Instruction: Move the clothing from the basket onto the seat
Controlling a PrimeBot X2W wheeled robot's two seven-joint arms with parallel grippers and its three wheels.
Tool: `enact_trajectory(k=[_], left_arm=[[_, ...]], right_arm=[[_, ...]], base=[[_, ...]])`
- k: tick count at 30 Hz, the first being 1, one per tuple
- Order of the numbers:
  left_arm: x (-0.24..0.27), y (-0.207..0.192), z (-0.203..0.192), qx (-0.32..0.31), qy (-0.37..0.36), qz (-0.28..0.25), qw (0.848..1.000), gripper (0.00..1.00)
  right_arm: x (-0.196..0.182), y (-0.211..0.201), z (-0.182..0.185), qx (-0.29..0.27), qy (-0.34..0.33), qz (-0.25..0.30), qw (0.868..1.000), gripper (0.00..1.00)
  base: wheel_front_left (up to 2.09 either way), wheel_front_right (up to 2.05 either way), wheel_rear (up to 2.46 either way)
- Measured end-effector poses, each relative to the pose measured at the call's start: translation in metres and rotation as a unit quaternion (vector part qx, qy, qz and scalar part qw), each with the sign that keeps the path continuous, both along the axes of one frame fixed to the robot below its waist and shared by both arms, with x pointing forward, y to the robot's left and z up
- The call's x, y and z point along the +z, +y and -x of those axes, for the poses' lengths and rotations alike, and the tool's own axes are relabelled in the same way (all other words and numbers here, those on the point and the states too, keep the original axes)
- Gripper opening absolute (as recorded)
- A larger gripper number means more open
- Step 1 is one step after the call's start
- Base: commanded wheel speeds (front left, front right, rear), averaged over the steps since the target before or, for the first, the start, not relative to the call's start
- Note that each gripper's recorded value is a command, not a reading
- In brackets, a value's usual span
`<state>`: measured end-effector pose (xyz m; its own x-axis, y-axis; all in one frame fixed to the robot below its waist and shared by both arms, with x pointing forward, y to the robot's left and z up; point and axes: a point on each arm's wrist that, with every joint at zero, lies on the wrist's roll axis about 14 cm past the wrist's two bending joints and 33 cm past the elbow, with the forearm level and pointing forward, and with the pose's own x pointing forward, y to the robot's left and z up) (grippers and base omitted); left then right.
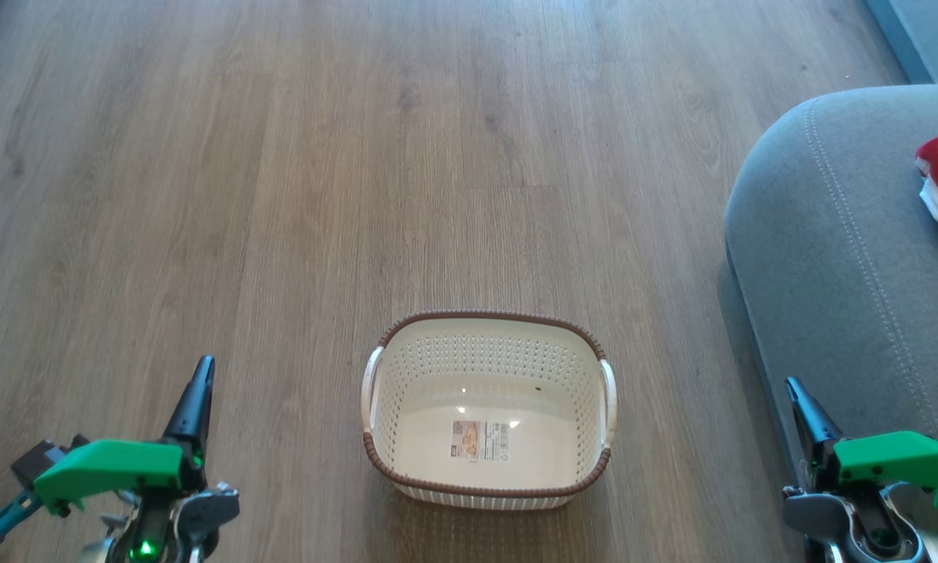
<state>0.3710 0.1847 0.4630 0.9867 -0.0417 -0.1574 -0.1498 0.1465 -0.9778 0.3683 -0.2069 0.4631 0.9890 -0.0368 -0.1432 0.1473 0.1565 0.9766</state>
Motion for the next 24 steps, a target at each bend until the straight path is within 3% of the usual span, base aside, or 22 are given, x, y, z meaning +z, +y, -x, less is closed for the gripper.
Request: enact_trajectory(k=[15,24], left_arm=[[0.010,0.006,-0.002,0.018,-0.024,0.069,0.997,0.00],[0.011,0.005,-0.002,0.019,-0.025,0.072,0.997,0.00]], right_arm=[[0.013,0.001,-0.005,-0.005,-0.025,-0.081,0.996,0.00],[0.013,0.000,-0.005,-0.006,-0.026,-0.082,0.996,0.00]], base=[[0.00,0.00,0.00],[0.00,0.00,0.00]])
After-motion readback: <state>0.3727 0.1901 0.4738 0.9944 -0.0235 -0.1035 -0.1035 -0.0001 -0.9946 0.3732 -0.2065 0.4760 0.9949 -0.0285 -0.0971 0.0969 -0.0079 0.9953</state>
